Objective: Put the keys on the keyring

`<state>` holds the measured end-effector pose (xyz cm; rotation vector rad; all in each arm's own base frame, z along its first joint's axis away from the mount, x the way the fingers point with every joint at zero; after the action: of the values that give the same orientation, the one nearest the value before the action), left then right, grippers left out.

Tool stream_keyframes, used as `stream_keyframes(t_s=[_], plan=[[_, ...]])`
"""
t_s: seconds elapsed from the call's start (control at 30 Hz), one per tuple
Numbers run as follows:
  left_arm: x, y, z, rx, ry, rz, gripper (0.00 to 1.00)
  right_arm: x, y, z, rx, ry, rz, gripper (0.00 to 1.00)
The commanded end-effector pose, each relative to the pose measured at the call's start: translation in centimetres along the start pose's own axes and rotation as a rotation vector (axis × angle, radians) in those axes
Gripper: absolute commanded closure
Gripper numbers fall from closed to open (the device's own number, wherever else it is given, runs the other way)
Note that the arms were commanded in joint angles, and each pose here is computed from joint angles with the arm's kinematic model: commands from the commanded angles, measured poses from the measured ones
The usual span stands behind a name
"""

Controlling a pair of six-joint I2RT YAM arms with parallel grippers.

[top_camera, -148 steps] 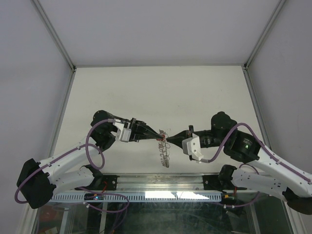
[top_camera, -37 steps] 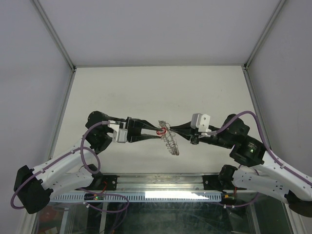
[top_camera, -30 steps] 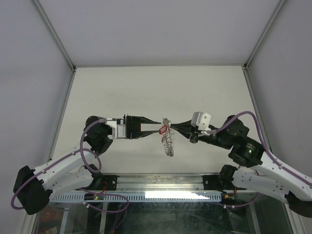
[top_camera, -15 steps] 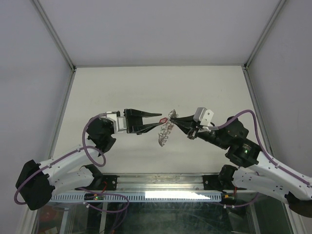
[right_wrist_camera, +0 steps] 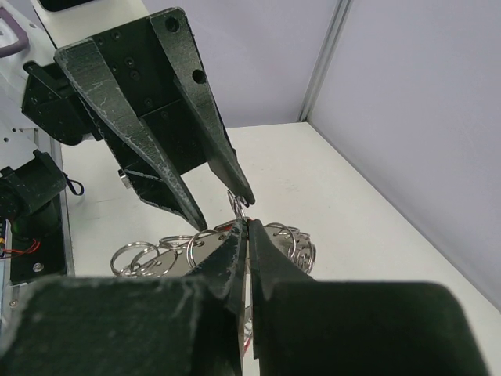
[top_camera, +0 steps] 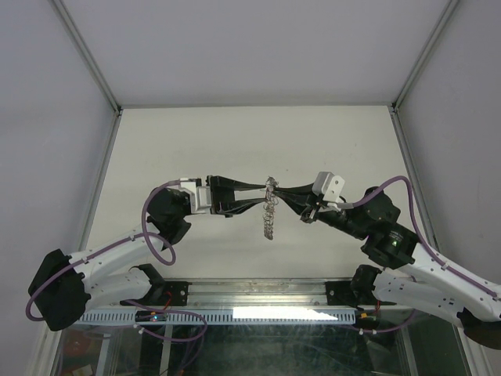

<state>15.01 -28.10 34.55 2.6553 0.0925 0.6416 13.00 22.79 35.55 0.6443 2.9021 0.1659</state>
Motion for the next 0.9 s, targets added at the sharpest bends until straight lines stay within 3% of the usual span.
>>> stream_keyframes(t_s=[0.0,0.17,0.43,0.63,0.87], plan=[[0.88,0.89,-2.18,-0.065,0.052,-0.025,0.71,-0.03,0.03,-2.73,-0.118,-0.005,-0.002,1.0],[0.86,1.04,-2.0,-0.062,0.047,-0.021,0.78,0.06,0.12,-2.64,-0.117,-0.006,-0.009,1.0],[0.82,1.28,-1.8,-0.058,0.044,-0.017,0.79,0.25,0.14,-2.59,-0.115,-0.002,-0.022,1.0],[0.83,1.39,-1.69,-0.055,0.042,-0.015,0.87,0.45,0.24,-2.42,-0.112,0.001,-0.035,1.0],[0.76,1.48,-1.62,-0.052,0.039,-0.011,0.86,0.54,0.29,-2.12,-0.103,0.001,-0.041,1.0]])
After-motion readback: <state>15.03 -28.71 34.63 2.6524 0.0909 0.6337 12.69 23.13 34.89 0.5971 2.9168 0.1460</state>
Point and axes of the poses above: each gripper's point midway between its finger pads, its own y axis out along the fingers, its own x axis along the line the jaws close on, z = x × y, the point moved 4 cm from there along -y, back along the fingers, and after that the axes turned 5 degrees about y, right-handed, at the moved point
